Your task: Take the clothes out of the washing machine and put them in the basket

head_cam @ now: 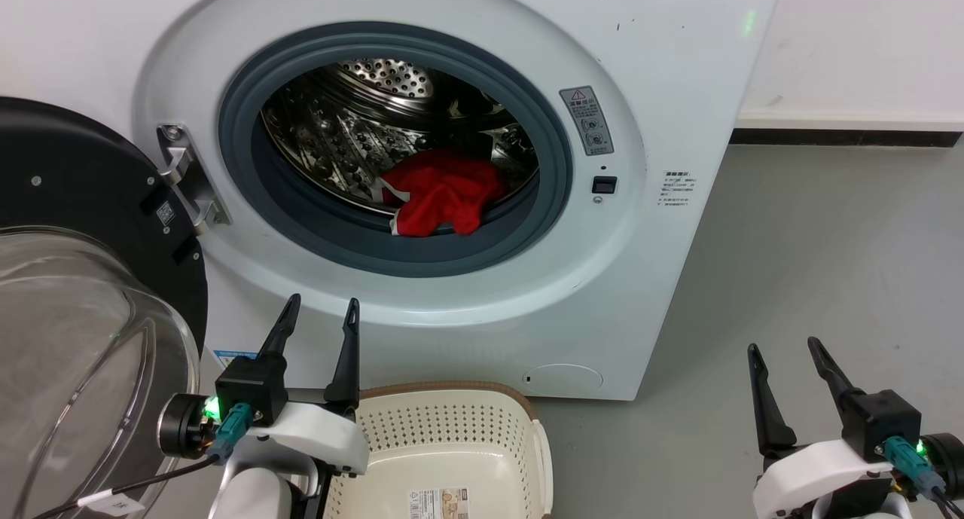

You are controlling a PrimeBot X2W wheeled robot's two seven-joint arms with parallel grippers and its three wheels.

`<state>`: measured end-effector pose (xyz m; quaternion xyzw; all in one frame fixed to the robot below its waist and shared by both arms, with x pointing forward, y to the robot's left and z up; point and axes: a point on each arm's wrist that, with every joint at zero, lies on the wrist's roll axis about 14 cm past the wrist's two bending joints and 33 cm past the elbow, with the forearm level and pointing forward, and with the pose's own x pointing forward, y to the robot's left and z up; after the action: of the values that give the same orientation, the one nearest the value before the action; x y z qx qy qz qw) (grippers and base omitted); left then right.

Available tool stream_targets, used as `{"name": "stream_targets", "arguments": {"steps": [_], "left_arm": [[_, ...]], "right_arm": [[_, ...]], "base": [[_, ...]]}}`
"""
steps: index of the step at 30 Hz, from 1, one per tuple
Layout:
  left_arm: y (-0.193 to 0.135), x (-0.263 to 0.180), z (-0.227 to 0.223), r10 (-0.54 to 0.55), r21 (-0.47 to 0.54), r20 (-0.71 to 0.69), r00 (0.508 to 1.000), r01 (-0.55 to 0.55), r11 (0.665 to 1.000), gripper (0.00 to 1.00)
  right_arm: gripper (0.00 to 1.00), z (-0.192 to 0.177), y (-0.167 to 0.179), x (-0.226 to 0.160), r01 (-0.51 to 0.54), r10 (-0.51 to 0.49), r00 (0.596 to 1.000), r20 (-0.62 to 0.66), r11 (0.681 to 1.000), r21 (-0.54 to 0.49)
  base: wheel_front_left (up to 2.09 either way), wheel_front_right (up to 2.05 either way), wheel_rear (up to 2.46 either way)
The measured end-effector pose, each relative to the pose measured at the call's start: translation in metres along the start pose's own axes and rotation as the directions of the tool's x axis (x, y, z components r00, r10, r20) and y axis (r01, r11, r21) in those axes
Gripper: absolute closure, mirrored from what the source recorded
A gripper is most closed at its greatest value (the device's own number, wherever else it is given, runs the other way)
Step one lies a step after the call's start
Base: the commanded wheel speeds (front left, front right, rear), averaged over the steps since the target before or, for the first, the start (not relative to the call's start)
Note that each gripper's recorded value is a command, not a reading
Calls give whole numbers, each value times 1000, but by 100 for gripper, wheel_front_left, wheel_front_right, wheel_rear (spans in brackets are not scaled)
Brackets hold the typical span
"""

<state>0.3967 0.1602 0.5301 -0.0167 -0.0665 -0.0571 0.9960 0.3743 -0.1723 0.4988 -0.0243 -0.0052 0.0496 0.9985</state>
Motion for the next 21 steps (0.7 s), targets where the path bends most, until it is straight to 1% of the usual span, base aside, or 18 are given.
{"name": "stream_targets", "arguments": {"steps": [4,21], "left_arm": [[0,2,-1,-1,7,-3,1000,1,1000,0],[2,7,-3,9,6,-7,1000,-9,1000,0]], "right_arm": [[0,-1,0,-1,0,0,1000,-3,1000,-10],[0,-7,-3,-1,10,-9,1000,-17,1000,8]], "base": [[0,0,0],[0,0,0]]}}
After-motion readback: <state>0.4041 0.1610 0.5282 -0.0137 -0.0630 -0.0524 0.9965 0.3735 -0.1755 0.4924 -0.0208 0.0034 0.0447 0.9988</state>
